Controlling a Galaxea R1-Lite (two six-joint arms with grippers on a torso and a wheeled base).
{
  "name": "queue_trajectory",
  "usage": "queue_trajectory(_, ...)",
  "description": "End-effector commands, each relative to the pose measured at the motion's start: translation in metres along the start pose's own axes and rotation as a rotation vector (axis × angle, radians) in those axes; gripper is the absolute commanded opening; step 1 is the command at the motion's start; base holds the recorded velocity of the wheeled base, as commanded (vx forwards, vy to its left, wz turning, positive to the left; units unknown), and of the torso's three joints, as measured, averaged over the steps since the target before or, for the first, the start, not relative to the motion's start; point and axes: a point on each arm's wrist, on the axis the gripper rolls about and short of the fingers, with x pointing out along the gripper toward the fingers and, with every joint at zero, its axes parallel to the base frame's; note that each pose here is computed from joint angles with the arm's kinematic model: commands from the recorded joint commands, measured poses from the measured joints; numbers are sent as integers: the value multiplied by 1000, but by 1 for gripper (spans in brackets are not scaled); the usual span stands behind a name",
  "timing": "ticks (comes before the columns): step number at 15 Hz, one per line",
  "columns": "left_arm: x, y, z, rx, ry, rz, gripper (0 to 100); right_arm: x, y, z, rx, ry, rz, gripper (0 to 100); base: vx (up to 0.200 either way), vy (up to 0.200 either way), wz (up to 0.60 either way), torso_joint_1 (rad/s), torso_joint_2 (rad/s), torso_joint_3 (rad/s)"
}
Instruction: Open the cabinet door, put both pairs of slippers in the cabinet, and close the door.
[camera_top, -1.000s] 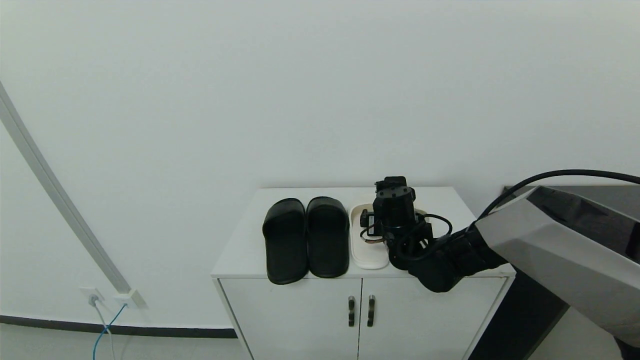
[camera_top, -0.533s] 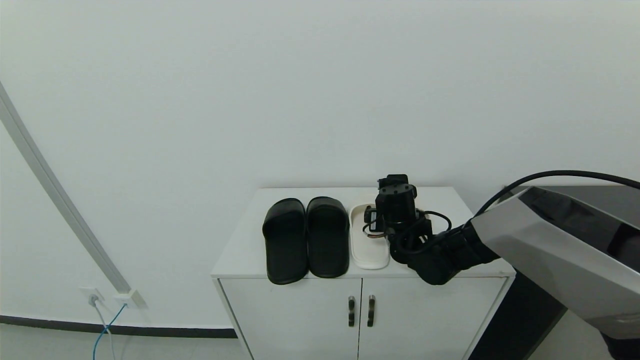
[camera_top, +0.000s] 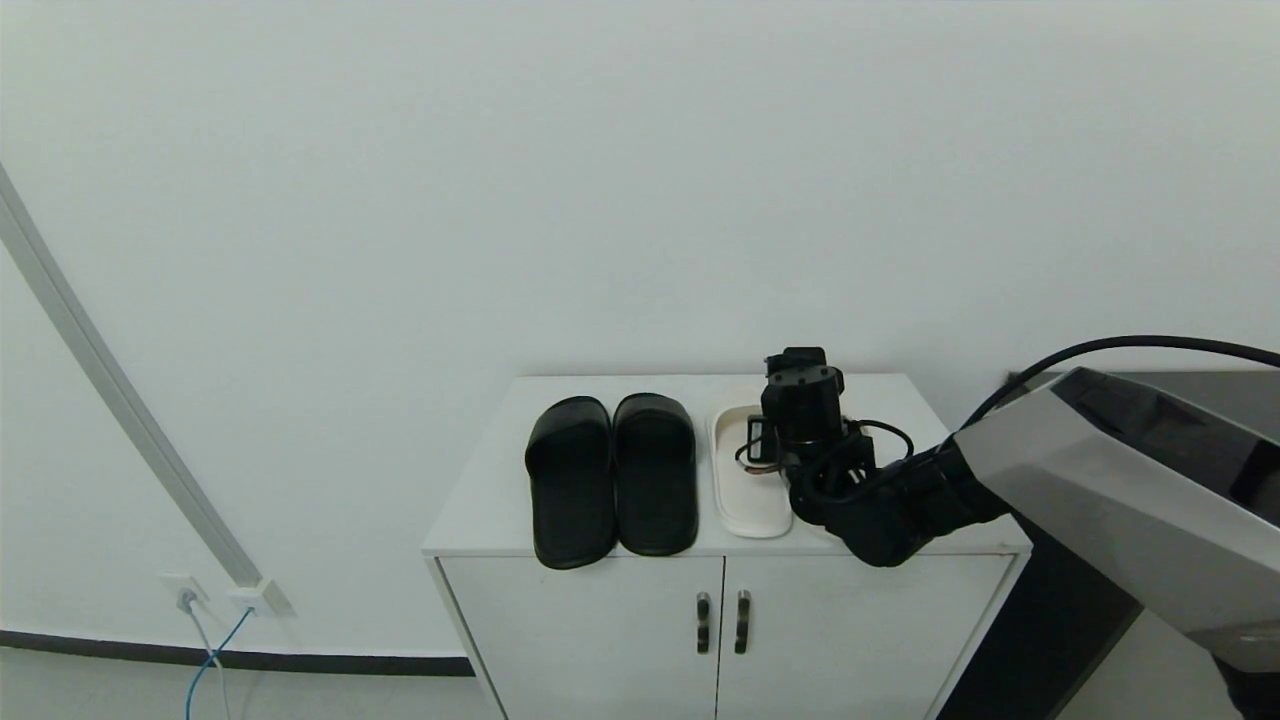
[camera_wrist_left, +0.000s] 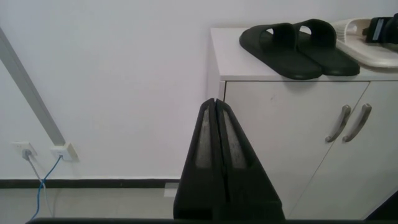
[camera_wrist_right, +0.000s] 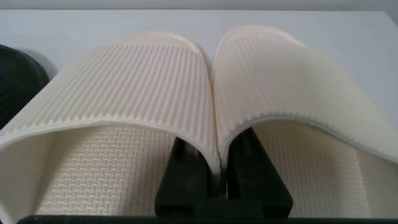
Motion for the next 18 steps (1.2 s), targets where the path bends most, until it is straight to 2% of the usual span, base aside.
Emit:
queue_trajectory(1, 0, 0, 0, 0, -1, 1, 0, -29, -6, 25, 6, -22, 36, 0, 0, 0, 0, 0, 0, 0)
queue_trajectory(4, 0, 0, 0, 0, -1, 1, 0, -100, -26, 54, 1, -16, 209, 0, 0, 0, 0, 0, 0, 0)
queue_trajectory(6, 0, 0, 0, 0, -1, 1, 0, -144, -43, 60, -28, 3, 367, 0, 0, 0, 0, 0, 0, 0)
queue_trajectory(9, 0, 0, 0, 0, -1, 1, 0, -206, -72, 55, -93, 47, 699, 0, 0, 0, 0, 0, 0, 0)
queue_trajectory(11, 0, 0, 0, 1, -1, 1, 0, -223, -81, 46, -149, 63, 814, 0, 0, 0, 0, 0, 0, 0)
queue_trajectory(13, 0, 0, 0, 1, -1, 1, 0, -228, -89, 33, -243, 69, 859, 0, 0, 0, 0, 0, 0, 0)
queue_trajectory(15, 0, 0, 0, 1, -1, 1, 0, -235, -98, 21, -361, 31, 938, 0, 0, 0, 0, 0, 0, 0)
queue_trajectory(18, 0, 0, 0, 1, -1, -1, 0, -234, -97, 19, -363, 31, 957, 0, 0, 0, 0, 0, 0, 0)
